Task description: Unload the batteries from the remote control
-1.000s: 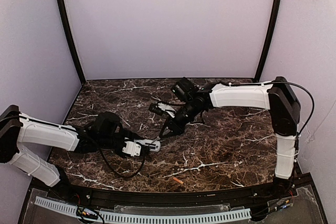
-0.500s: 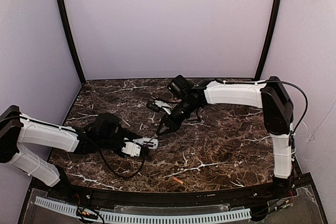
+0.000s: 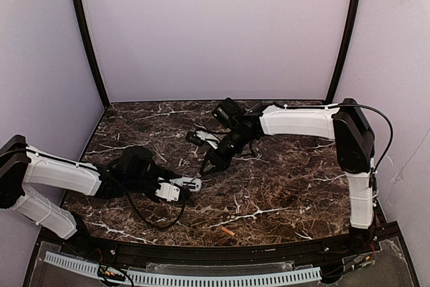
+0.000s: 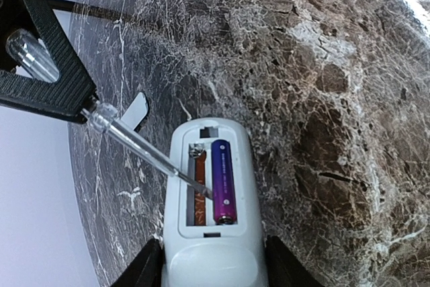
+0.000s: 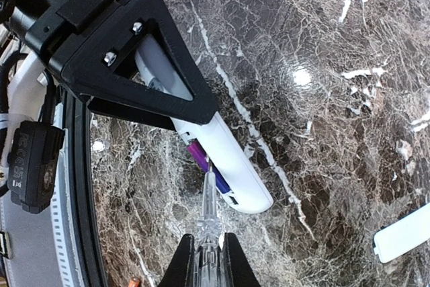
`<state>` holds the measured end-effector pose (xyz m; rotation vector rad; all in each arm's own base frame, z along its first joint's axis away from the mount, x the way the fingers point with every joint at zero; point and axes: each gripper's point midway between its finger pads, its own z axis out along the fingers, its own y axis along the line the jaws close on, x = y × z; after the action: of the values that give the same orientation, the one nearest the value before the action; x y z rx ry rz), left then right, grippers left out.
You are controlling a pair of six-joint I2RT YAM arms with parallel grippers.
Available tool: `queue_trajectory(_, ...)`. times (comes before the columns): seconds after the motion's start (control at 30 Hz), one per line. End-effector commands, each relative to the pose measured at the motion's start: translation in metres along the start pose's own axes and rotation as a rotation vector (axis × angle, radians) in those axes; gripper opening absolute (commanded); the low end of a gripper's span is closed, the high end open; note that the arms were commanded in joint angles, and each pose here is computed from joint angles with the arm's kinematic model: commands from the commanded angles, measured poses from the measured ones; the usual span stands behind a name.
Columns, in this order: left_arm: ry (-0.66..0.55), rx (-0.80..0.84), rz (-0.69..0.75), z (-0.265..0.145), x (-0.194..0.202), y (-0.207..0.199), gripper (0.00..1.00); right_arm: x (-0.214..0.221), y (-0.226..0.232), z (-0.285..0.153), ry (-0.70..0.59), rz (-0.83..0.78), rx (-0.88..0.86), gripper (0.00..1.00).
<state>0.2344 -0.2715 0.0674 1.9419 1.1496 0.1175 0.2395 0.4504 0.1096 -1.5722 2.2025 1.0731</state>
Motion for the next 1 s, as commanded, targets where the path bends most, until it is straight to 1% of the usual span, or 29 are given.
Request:
queue_trajectory(0.0, -0.112, -0.115, -0.011, -0.005, -0.026, 0.032, 0.0, 0.015, -0.006, 0.013, 0.053, -0.096, 0.088, 0.0)
queue_trajectory(0.13, -0.124, -0.101, -0.018, -0.004, -0.028, 0.03, 0.01, 0.013, -0.002, 0.009, 0.041, -0.129, 0.1, 0.0)
queue_trajectory(0.23, -0.12, -0.095, -0.013, -0.003, -0.027, 0.028, 0.0, 0.01, -0.001, 0.006, 0.035, -0.121, 0.099, 0.0)
queue_trajectory(0.83, -0.09, -0.103, 0.033, -0.004, -0.022, 0.028, 0.0, 0.007, 0.013, 0.011, 0.071, 0.02, -0.006, 0.0)
queue_trajectory(0.97, -0.086, -0.104, 0.045, -0.005, -0.021, 0.028, 0.0, 0.008, 0.007, 0.015, 0.08, 0.047, 0.009, 0.0)
